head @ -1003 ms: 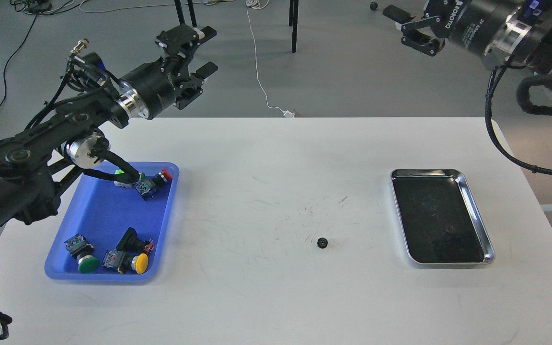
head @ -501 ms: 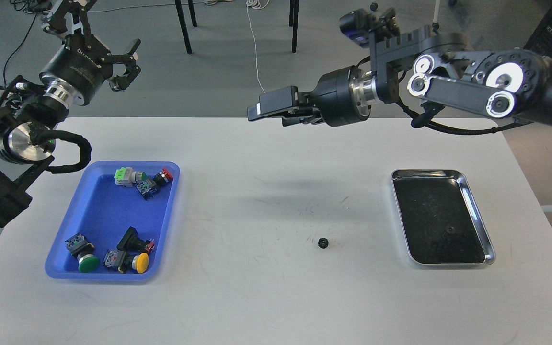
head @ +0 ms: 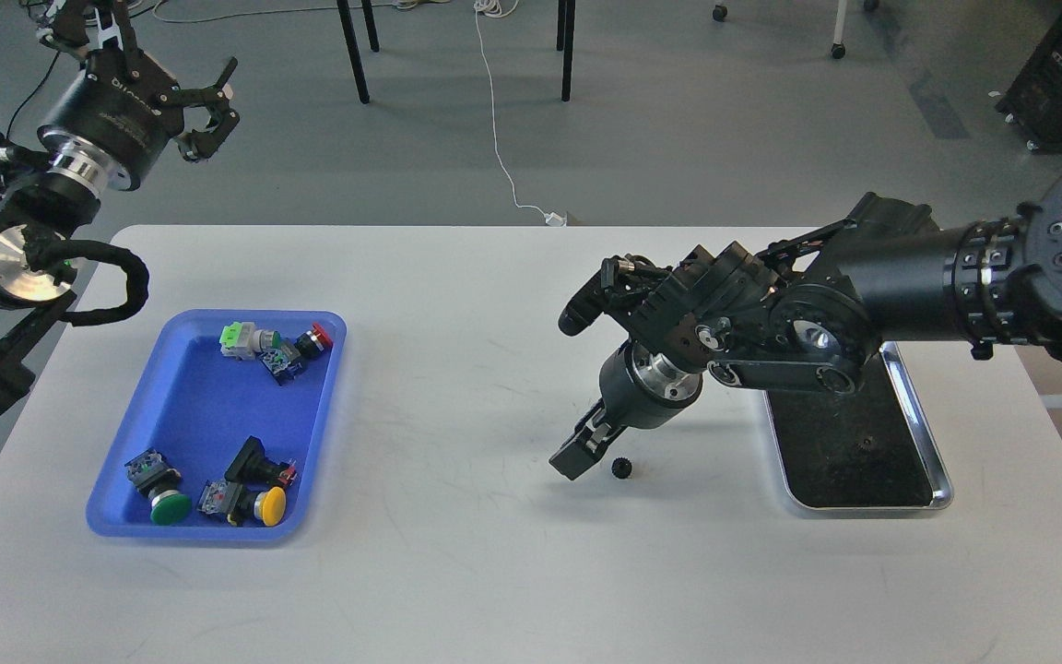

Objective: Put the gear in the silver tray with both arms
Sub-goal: 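Close the right gripper on the black gear on the table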

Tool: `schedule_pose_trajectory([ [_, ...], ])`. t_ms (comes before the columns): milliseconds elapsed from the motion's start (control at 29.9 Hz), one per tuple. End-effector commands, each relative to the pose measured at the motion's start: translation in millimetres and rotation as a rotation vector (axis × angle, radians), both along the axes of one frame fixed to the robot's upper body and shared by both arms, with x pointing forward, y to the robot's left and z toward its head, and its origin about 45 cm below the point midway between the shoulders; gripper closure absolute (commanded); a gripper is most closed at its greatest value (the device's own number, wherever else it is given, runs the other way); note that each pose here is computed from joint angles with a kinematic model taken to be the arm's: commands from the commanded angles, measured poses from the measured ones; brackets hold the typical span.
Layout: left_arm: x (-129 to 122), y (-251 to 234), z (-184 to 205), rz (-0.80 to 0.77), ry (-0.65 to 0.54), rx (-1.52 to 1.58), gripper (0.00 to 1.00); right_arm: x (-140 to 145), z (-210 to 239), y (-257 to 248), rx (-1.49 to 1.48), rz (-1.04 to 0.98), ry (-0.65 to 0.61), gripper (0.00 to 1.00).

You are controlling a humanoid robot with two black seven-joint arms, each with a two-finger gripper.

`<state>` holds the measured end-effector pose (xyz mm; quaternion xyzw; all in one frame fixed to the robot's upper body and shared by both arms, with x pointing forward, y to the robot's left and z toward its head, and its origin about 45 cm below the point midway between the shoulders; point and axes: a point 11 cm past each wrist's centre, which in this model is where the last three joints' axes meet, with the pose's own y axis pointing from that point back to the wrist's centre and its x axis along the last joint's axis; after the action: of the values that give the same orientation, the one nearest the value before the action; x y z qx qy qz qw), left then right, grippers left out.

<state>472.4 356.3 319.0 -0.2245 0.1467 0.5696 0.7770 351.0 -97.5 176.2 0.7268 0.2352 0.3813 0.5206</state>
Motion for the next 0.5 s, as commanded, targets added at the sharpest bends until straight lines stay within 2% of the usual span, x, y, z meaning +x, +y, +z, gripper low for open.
schedule_pose_trajectory([
  [0, -0.2, -1.7, -1.9, -0.006, 0.004, 0.005, 0.03, -3.4, -11.7, -13.4, -0.057, 0.037, -0.008, 0.4],
  [334, 0.1, -4.0, -1.1, -0.007, -0.003, -0.001, 0.03, -6.2, -16.8, -13.5, -0.082, 0.08, -0.019, 0.41],
  [468, 0.3, -3.4, 0.2, -0.005, -0.007, -0.001, 0.03, -9.3, -21.4, -15.3, -0.085, 0.077, -0.007, 0.46],
])
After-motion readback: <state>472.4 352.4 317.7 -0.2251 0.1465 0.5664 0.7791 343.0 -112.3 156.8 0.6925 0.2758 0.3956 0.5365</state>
